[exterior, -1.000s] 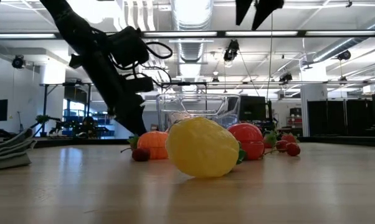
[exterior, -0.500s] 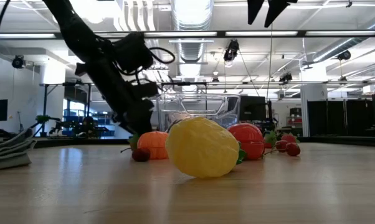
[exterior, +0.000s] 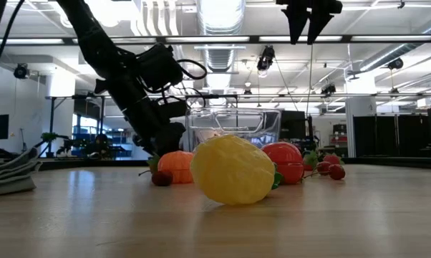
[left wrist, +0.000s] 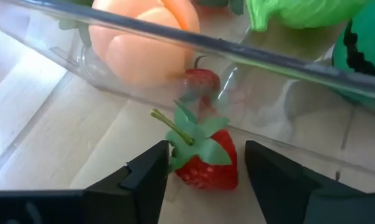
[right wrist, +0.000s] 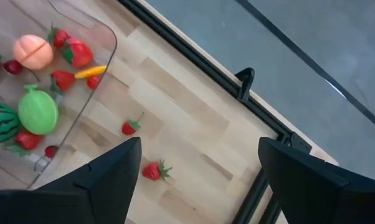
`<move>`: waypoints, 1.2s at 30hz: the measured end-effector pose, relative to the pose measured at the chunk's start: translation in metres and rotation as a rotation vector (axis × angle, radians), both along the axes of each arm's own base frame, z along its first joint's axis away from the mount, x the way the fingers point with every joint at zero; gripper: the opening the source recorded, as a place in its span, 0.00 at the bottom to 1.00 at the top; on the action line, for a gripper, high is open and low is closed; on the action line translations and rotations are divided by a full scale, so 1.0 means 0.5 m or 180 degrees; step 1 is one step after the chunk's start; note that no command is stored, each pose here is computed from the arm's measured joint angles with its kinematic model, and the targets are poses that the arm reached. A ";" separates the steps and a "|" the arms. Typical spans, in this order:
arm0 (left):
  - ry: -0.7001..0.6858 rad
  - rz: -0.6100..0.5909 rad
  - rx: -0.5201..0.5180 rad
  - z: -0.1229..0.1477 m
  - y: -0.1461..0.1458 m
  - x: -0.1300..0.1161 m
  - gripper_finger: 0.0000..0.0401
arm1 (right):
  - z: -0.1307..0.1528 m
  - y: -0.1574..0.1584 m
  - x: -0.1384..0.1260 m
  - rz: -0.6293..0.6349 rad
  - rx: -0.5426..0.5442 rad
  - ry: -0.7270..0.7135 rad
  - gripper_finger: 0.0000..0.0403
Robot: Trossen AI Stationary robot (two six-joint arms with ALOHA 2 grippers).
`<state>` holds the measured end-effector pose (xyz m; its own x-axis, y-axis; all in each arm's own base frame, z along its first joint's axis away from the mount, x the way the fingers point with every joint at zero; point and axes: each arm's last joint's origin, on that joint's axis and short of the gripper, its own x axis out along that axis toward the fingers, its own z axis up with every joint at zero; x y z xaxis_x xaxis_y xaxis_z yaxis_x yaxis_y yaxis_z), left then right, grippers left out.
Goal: Pick and placing Produce into tupperware
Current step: Put the red strawberry into the transparent container
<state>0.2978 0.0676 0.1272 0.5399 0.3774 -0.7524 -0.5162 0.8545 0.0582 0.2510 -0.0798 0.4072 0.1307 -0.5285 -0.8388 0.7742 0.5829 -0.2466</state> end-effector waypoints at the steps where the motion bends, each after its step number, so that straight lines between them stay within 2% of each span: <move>1: 0.0003 -0.0003 0.0002 -0.001 0.000 -0.001 0.46 | -0.003 0.000 0.000 0.0008 0.0003 0.0021 0.78; 7: 0.0015 -0.0021 0.0005 0.001 0.000 -0.002 0.33 | -0.010 -0.001 0.002 0.0019 0.0014 0.0060 0.76; 11: 0.0053 -0.0011 0.0004 0.008 -0.001 -0.007 0.29 | -0.004 -0.001 0.003 0.0020 0.0004 -0.0006 0.75; 16: -0.0130 0.0003 0.0051 0.063 -0.003 -0.019 0.34 | 0.012 -0.001 0.004 0.0021 -0.0034 -0.0155 0.75; 22: -0.0677 0.0170 0.0414 0.177 -0.006 -0.059 0.33 | 0.024 0.000 0.002 0.0016 -0.0053 -0.0245 0.74; 25: -0.1075 0.0013 0.0686 0.230 -0.006 -0.069 0.33 | 0.027 0.000 0.002 0.0013 -0.0058 -0.0290 0.74; 27: -0.1353 -0.0306 0.0792 0.254 -0.006 -0.065 0.33 | 0.028 -0.001 0.005 0.0015 -0.0064 -0.0335 0.74; 29: -0.1613 -0.0597 0.0775 0.266 -0.007 -0.057 0.33 | 0.029 -0.002 0.008 0.0016 -0.0077 -0.0384 0.74; 30: -0.1673 -0.0615 0.0731 0.265 -0.005 -0.049 0.33 | 0.030 -0.002 0.009 0.0016 -0.0083 -0.0417 0.74; 33: -0.1648 -0.0399 0.0513 0.248 0.001 -0.026 0.37 | 0.031 -0.002 0.013 0.0046 -0.0021 -0.0487 0.74; 36: -0.1669 -0.0275 0.0409 0.244 0.008 -0.004 0.46 | 0.030 0.000 0.014 0.0082 0.0063 -0.0524 0.74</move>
